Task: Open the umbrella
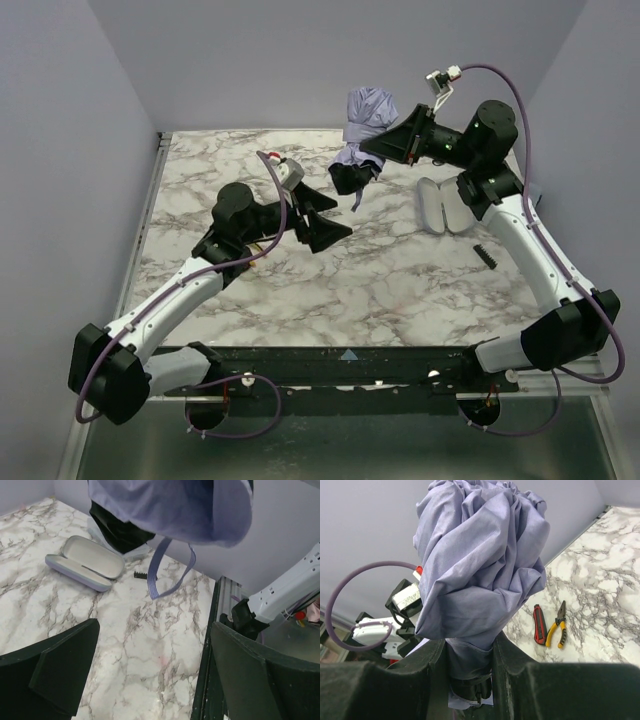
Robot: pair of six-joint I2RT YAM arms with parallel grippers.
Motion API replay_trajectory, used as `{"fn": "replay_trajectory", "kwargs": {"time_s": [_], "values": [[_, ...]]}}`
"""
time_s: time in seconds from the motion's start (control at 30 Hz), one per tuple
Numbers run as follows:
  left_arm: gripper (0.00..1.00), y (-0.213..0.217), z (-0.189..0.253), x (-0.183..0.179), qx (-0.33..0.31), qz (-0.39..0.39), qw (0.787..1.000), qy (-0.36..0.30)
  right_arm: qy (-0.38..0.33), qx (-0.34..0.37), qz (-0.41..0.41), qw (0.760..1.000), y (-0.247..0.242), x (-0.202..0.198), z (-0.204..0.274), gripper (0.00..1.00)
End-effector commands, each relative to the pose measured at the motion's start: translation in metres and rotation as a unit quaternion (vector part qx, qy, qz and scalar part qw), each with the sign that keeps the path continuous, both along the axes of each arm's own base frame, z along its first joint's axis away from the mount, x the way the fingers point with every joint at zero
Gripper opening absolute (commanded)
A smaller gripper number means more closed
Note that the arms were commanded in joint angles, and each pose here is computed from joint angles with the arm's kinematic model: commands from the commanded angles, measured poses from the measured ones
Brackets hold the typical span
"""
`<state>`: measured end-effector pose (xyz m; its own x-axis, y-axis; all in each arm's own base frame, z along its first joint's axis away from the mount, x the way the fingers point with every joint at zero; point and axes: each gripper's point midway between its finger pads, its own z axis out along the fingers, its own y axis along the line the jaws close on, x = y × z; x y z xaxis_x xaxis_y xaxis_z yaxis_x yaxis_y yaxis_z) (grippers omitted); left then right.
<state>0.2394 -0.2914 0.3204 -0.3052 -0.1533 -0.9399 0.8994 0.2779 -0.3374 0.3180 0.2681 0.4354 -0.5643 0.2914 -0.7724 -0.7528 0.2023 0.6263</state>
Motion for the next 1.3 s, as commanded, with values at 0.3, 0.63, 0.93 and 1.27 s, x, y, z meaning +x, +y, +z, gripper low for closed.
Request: {"fn": "replay_trajectory", "kwargs": {"time_s": [0.3,0.63,0.93,1.27], "values": [[0.61,-0.034,0.048,0.013,-0.054,-0.001,0.998,-0.040,0.013,0.015,-0.025,1.000,-0.004,-0.002,0.008,0.00],[0.00,-0.035,0.013,-0.006,-0.014,-0.034,0.999,-0.018,-0.008,0.017,-0.033,0.999,-0.004,0.006,0.018,0.00],[0.00,-0.031,-0.010,-0.035,0.011,-0.066,0.998,-0.016,-0.048,0.020,-0.052,0.997,-0.005,0.027,0.036,0.00],[0.00,-0.025,-0.033,-0.062,0.030,-0.097,0.995,-0.002,-0.106,0.022,-0.081,0.991,-0.009,0.046,0.057,0.00]]}}
